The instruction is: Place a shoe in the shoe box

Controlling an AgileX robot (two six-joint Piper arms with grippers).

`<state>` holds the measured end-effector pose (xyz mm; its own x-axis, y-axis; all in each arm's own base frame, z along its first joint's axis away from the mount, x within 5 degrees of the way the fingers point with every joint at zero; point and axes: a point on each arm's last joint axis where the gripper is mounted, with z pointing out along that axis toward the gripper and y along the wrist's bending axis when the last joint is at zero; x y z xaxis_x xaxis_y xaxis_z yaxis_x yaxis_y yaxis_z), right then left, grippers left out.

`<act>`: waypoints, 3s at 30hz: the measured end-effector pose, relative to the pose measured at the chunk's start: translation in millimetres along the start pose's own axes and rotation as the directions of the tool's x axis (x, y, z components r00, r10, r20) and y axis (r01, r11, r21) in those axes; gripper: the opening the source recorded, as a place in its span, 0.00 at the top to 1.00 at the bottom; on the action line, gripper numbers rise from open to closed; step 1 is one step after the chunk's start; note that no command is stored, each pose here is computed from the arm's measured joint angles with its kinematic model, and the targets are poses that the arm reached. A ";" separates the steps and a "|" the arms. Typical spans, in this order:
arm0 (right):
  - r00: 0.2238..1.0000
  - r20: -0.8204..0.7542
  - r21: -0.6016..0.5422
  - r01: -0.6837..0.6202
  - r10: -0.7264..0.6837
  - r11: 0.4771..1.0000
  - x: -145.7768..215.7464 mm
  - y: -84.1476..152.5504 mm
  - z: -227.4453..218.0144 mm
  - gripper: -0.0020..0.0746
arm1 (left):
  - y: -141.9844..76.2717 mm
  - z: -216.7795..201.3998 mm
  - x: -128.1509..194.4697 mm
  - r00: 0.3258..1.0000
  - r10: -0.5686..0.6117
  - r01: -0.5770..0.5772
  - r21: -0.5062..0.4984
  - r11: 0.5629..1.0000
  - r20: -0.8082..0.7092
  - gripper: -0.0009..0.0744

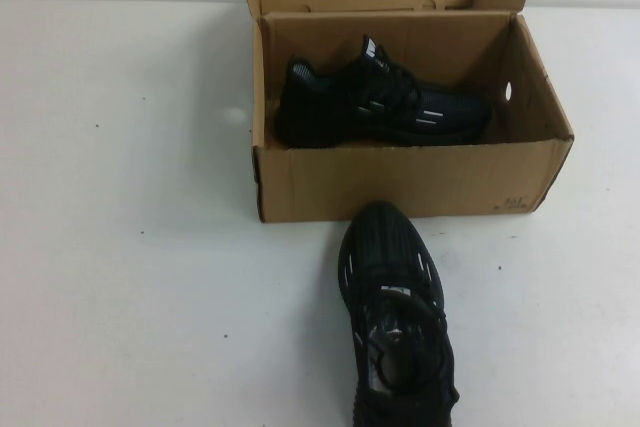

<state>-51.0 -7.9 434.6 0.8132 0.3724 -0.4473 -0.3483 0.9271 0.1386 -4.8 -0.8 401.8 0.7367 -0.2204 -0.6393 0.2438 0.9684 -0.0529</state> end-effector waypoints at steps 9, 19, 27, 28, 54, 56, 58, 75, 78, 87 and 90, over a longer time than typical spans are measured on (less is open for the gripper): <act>0.812 -0.565 0.204 -0.035 0.147 0.978 76.0 -18.9 29.0 1.00 | 8.3 36.1 52.9 0.836 0.006 -0.048 -0.062 0.997 -0.549 0.99; 0.358 -0.862 0.397 0.039 0.359 0.917 136.7 -29.5 -7.6 1.00 | 16.7 17.1 107.6 0.410 -0.056 -0.106 -0.108 0.988 -0.910 0.99; -0.054 -0.930 0.365 -0.035 0.363 0.930 186.3 -20.5 -19.5 1.00 | 19.0 13.2 132.5 0.214 -0.094 -0.120 -0.121 0.985 -0.972 0.99; -0.114 -0.928 0.363 -0.064 0.354 0.930 193.7 -18.3 -19.1 1.00 | 19.2 12.5 135.0 0.192 -0.099 -0.121 -0.123 0.985 -0.976 0.99; -0.651 -0.755 0.108 -0.248 -0.083 0.963 325.3 94.6 2.6 0.75 | 20.1 0.9 144.5 0.012 -0.128 -0.141 -0.128 0.982 -0.992 0.99; -0.670 -0.739 0.126 -0.244 -0.073 0.962 334.5 101.4 1.4 0.68 | 20.1 0.5 144.5 0.008 -0.129 -0.142 -0.128 0.982 -0.992 0.99; -0.695 -0.717 0.148 -0.229 -0.055 0.962 345.3 105.2 -2.4 0.59 | 20.1 0.4 144.5 0.006 -0.129 -0.142 -0.128 0.981 -0.992 0.99; -0.803 -0.597 0.149 -0.120 -0.008 0.981 423.1 112.3 -60.0 0.63 | 20.0 -1.9 144.5 -0.018 -0.134 -0.144 -0.130 0.981 -0.991 0.99; -0.812 -0.582 0.098 -0.117 -0.038 0.988 429.2 109.2 -67.0 0.86 | 19.9 -2.3 144.5 -0.023 -0.135 -0.144 -0.131 0.981 -0.991 0.99; -0.772 -0.594 -0.082 -0.222 -0.226 0.972 411.9 107.4 -35.8 0.98 | 19.0 -6.0 144.4 -0.063 -0.150 -0.140 -0.140 0.980 -0.987 0.99; -0.720 -0.601 -0.163 -0.314 -0.347 0.935 395.3 108.9 -10.9 0.98 | 14.2 -7.9 144.7 -0.087 -0.191 -0.095 -0.183 0.979 -0.978 0.99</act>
<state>227.4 239.8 263.3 -0.7447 -0.6157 -0.2575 -0.6576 0.7427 0.1259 100.3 -18.0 302.5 -0.7276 -0.0517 -0.6840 0.0533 0.9899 -0.1316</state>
